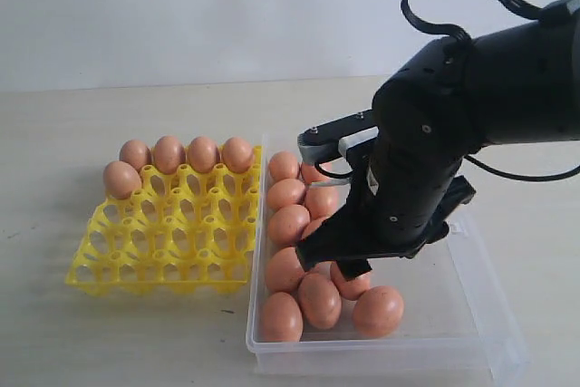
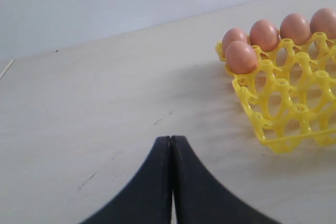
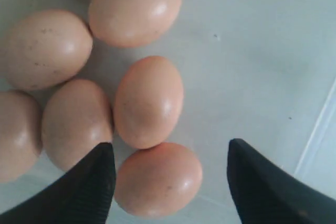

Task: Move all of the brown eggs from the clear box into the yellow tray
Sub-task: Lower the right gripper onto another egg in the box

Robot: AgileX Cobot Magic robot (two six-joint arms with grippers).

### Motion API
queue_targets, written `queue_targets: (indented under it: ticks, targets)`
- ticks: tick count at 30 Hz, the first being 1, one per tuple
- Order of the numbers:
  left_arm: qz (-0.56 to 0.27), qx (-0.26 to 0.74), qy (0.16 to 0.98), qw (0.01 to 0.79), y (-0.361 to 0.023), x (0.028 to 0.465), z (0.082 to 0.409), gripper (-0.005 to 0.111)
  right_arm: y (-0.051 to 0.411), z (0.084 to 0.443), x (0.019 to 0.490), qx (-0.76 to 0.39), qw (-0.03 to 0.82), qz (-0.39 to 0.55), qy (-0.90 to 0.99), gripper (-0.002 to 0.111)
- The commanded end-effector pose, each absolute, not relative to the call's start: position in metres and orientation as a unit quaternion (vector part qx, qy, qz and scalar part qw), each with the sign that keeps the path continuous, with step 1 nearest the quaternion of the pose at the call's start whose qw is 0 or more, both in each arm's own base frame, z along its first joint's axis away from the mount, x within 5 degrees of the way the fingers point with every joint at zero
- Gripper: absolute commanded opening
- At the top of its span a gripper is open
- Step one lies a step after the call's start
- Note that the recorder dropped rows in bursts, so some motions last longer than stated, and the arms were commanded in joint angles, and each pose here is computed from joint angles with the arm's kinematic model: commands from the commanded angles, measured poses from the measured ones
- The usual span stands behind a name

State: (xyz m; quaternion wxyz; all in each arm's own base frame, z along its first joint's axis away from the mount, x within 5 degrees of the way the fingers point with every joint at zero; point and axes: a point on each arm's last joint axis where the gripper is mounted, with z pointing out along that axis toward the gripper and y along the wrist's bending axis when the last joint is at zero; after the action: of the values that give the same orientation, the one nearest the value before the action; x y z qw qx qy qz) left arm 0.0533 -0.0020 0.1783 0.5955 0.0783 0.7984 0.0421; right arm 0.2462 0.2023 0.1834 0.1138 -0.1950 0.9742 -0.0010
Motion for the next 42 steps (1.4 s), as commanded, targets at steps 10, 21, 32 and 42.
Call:
queue_targets:
  ticks: [10, 21, 32, 42]
  targets:
    - [0.043, 0.077, 0.794, 0.602, -0.002, 0.053, 0.181, 0.0, 0.212, 0.163, 0.257, -0.173, 0.143, 0.04, 0.974, 0.06]
    - [0.043, 0.077, 0.794, 0.602, -0.002, 0.053, 0.181, 0.0, 0.204, 0.147, 0.269, -0.149, 0.136, 0.024, 0.979, 0.06]
    - [0.043, 0.077, 0.794, 0.602, -0.002, 0.053, 0.181, 0.0, 0.205, 0.135, 0.272, -0.142, 0.132, 0.029, 0.981, 0.058]
    - [0.043, 0.077, 0.794, 0.602, -0.002, 0.053, 0.181, 0.0, 0.204, 0.139, 0.27, -0.172, 0.122, 0.023, 0.977, 0.0]
